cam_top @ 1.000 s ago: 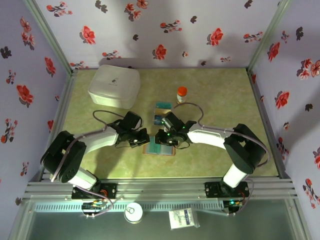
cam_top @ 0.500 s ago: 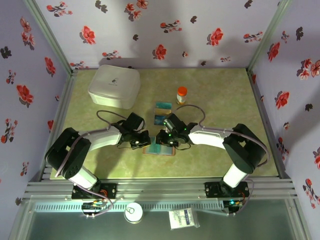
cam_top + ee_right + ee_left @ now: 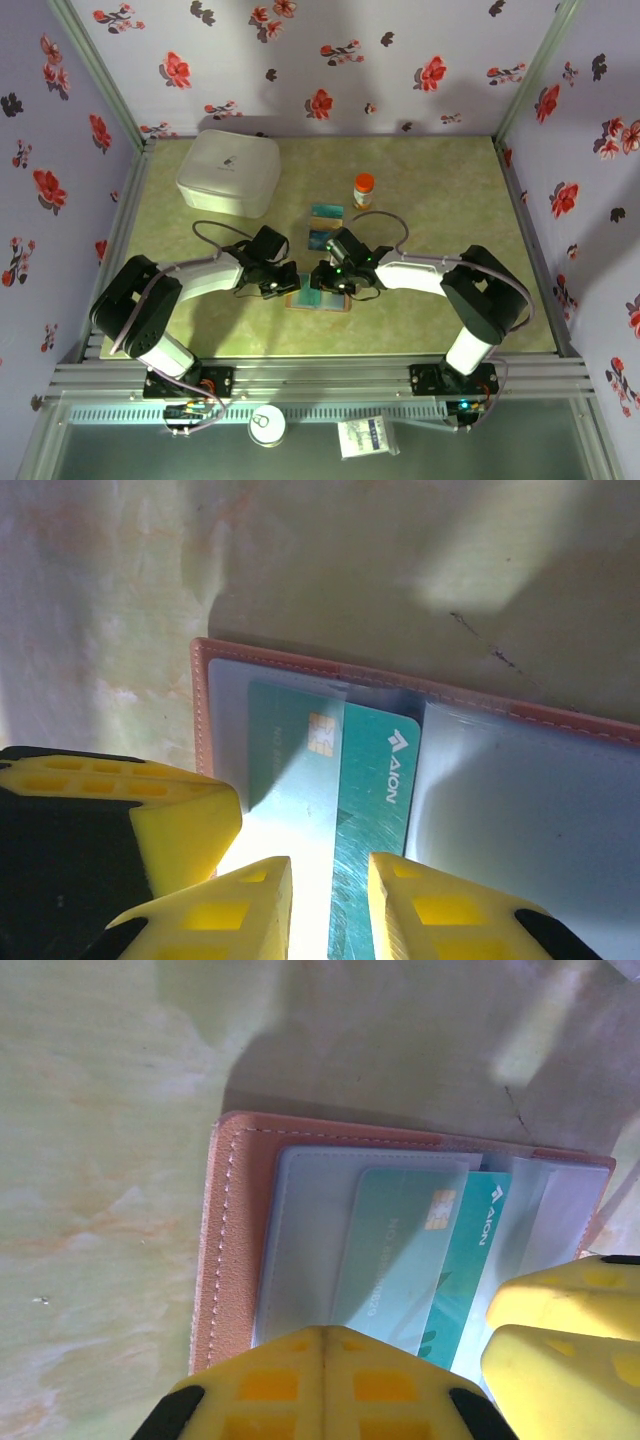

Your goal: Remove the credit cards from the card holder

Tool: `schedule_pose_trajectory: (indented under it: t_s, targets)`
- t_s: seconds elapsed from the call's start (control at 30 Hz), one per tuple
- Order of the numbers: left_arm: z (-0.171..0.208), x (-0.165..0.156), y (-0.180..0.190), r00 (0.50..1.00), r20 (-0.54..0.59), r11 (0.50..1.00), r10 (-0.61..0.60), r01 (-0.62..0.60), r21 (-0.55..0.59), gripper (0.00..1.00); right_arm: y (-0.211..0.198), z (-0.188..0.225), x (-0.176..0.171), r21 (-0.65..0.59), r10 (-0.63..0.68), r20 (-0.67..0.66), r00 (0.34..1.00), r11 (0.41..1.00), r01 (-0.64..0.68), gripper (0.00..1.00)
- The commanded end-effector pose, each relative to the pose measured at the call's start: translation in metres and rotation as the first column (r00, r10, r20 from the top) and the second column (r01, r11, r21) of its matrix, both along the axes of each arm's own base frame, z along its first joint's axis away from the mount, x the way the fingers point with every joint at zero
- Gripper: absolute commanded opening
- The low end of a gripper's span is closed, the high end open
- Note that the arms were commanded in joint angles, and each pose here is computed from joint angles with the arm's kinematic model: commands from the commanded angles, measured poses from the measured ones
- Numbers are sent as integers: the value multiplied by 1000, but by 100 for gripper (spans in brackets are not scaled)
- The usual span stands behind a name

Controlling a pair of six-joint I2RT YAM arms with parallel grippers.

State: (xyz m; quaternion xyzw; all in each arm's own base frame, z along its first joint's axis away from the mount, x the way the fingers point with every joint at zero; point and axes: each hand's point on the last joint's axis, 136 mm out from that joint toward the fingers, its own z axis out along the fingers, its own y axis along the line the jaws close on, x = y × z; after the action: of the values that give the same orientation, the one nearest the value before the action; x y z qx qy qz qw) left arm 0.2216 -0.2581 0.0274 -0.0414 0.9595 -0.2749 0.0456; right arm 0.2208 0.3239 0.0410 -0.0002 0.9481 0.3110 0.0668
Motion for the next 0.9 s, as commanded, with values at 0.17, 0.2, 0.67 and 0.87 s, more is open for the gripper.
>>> schedule_pose_trajectory:
  t_s: [0.17,0.2,0.67,0.87]
  targets:
    - [-9,-5,6,1000,-14,999,-8,8,39,0,-13,-18,-2,-55,-29,-37,999,998,27,27]
    - [-10,-5,6,1000,-15,999,-9,9,40,0,-12,-19,-1,-53,-30,-39,999,998,28,27]
    - [-19,-10,9,999,-48,998,-11,14,64,0,3,-6,1,54,-31,-32,999,998,33,25]
    - [-21,-10,9,999,-53,998,-11,14,68,0,2,5,2,85,-41,-8,999,995,42,23]
